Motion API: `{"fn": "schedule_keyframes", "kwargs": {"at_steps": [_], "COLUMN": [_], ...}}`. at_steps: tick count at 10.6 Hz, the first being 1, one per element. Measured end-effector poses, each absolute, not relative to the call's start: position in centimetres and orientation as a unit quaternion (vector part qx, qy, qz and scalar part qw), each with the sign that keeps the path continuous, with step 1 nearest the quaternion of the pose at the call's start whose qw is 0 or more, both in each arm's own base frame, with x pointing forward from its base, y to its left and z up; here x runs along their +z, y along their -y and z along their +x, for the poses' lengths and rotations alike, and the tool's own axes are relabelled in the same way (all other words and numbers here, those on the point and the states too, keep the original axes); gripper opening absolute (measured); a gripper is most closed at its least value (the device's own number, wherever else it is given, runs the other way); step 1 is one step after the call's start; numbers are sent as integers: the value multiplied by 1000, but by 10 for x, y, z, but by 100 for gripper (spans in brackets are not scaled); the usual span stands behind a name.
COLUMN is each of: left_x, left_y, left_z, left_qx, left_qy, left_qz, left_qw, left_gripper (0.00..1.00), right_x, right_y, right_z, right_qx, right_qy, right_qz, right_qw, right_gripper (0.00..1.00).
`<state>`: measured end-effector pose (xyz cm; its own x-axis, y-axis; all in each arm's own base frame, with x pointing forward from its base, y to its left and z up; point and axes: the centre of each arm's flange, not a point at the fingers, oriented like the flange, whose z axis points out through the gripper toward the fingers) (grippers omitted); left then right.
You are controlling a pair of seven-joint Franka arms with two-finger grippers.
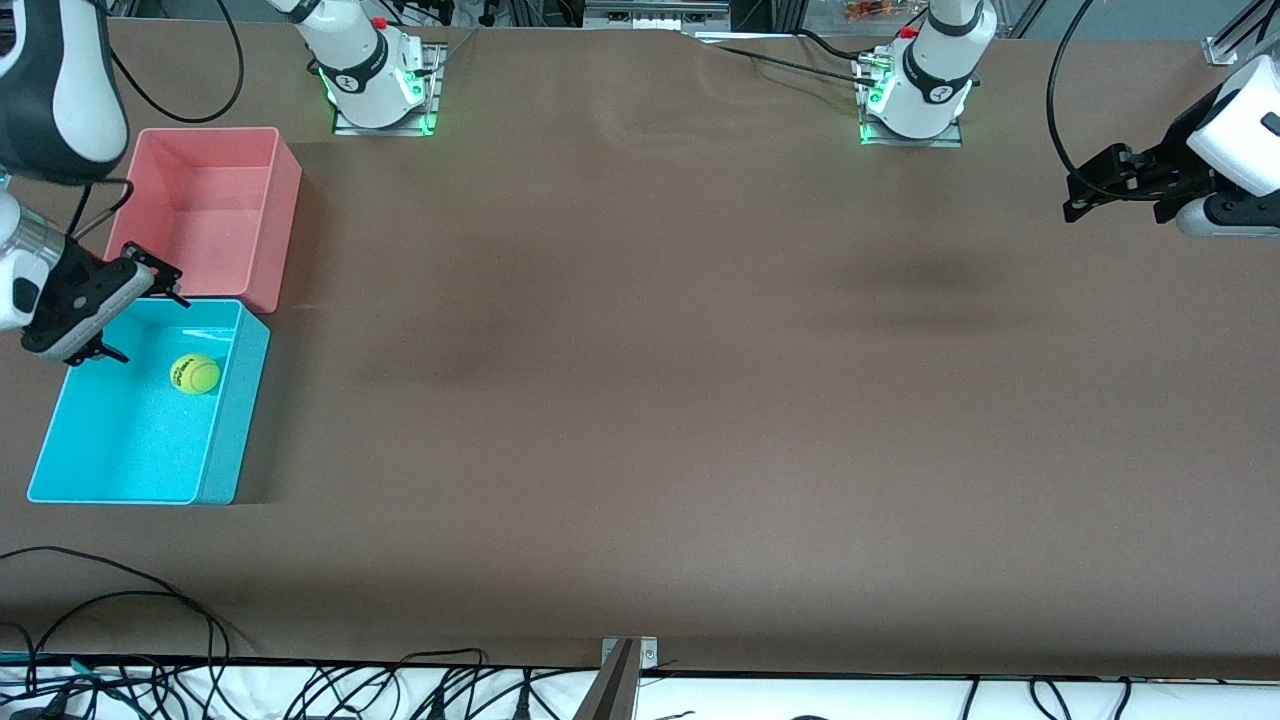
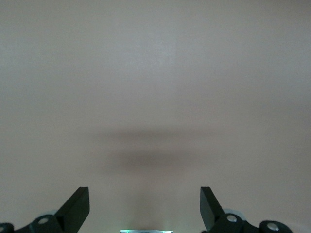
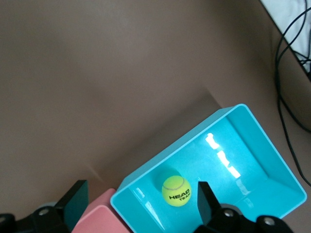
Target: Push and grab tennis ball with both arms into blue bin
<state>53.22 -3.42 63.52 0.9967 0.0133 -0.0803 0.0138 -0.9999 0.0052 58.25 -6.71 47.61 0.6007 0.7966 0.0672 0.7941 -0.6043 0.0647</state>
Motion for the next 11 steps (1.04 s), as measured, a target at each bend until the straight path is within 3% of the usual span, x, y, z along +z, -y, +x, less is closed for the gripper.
{"fn": "schedule_keyframes", "kwargs": {"at_steps": [2, 4, 11], "left_x": [635, 635, 635], "left_y": [34, 34, 34], "left_z": [532, 532, 532], "left_qx": [-40, -40, -40], "left_qy": [-7, -7, -7], "left_qz": [999, 999, 999], "left_qw": [3, 3, 3], "left_gripper": [100, 100, 100], "right_x": [503, 515, 588], "right_y": [51, 40, 18], "right_z": [573, 561, 557], "right_qx": [56, 32, 18], "right_qy": [-404, -331, -109], "right_qz": [913, 943, 994], "right_qw": [12, -6, -17], "right_gripper": [100, 100, 100]}}
